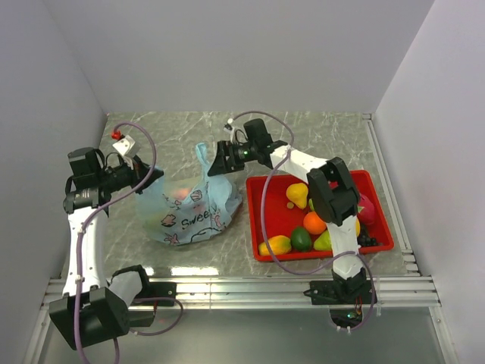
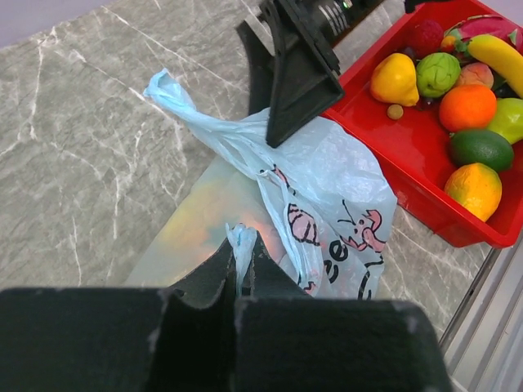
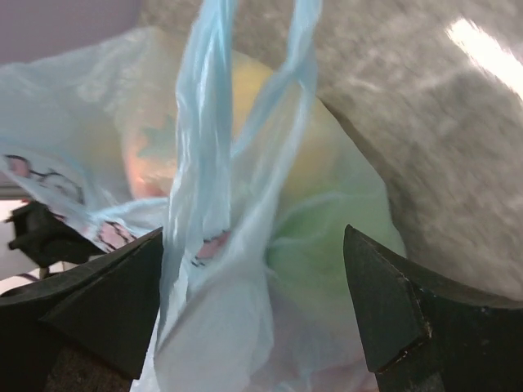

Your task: Place the fake fruits into the plastic bag and tie a complex knot

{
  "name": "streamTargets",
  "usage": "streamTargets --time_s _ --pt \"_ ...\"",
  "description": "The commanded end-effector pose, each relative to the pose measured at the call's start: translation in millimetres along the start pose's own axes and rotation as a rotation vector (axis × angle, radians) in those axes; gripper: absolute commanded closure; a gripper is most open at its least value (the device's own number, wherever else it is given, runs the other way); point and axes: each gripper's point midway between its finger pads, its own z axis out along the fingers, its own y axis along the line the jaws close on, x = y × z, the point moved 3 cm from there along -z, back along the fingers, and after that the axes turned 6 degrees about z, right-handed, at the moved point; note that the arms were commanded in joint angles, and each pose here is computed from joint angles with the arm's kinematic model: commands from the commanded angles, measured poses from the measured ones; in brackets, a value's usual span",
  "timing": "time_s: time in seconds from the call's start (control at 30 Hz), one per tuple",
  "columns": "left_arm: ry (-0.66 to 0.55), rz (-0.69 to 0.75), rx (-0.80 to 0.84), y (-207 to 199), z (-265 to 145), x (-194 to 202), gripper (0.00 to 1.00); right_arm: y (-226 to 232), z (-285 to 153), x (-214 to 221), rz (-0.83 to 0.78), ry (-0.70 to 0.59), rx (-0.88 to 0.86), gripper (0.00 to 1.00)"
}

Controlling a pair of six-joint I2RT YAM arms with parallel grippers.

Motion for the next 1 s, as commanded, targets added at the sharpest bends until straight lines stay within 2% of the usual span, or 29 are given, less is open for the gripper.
streamTargets --time_s 0.0,0.07,0.17,0.2,0.27,0.3,0.37,0.4,0.47,0.5,0.53,0.57,0.63,0.67,0.7,0.87,0.97 --pt "-0.014 0.027 -0.004 -2.4 1.5 -5.8 0.99 63.6 -0.8 -35.2 -0.119 -0.059 -0.228 0.09" --pt "-0.016 0.026 0.000 -2.3 3.6 -6.3 1.00 69.5 5.4 -35.9 -0.105 -0.048 -0.256 0.09" --pt "-0.022 0.022 0.005 -2.2 6.3 -8.2 0.99 63.8 19.0 -32.9 -0.097 -0.019 -0.270 0.19" --pt "-0.026 0.026 0.007 -1.5 7.2 -9.2 0.99 58.6 24.1 -31.1 -0.090 -0.012 -0.269 0.33" --pt "-0.039 0.020 0.025 -4.4 8.9 -14.0 0.99 56.0 25.9 -32.6 -0.104 -0.009 -0.258 0.47" --pt "-0.051 0.027 0.033 -5.0 10.0 -17.8 1.00 56.4 25.3 -33.2 -0.107 -0.011 -0.253 0.60" --pt "-0.068 0.021 0.061 -11.0 13.7 -26.8 0.99 60.4 24.9 -30.6 -0.144 -0.001 -0.263 0.72" --pt "-0.077 0.032 0.073 -12.9 15.4 -32.0 0.99 63.7 22.2 -31.3 -0.156 0.000 -0.265 0.84" --pt "-0.080 0.032 0.103 -20.8 21.7 -35.8 0.99 70.6 20.5 -29.6 -0.194 0.001 -0.276 0.92" --pt "-0.080 0.033 0.102 -21.8 24.0 -35.1 1.00 72.6 18.2 -29.0 -0.193 0.003 -0.263 0.89" --pt "-0.085 0.041 0.109 -23.1 26.2 -36.2 0.99 70.2 18.5 -29.1 -0.211 0.000 -0.241 0.80" --pt "-0.084 0.037 0.114 -24.4 27.3 -35.6 1.00 70.8 16.4 -33.8 -0.224 -0.018 -0.211 0.53" --pt "-0.081 0.035 0.118 -25.5 29.3 -34.3 0.99 67.5 11.7 -35.4 -0.226 -0.032 -0.155 0.32" --pt "-0.082 0.037 0.116 -25.1 29.3 -34.6 0.99 61.9 11.6 -31.6 -0.241 -0.034 -0.128 0.16" --pt "-0.082 0.030 0.113 -25.8 29.3 -33.6 1.00 61.7 6.6 -37.8 -0.258 -0.073 -0.086 0.06" --pt "-0.084 0.041 0.107 -27.1 28.7 -34.0 1.00 38.6 17.4 -34.1 -0.289 -0.032 0.007 0.05" --pt "-0.082 0.039 0.106 -26.6 29.3 -33.9 1.00 35.9 25.1 -29.6 -0.275 0.022 -0.023 0.28"
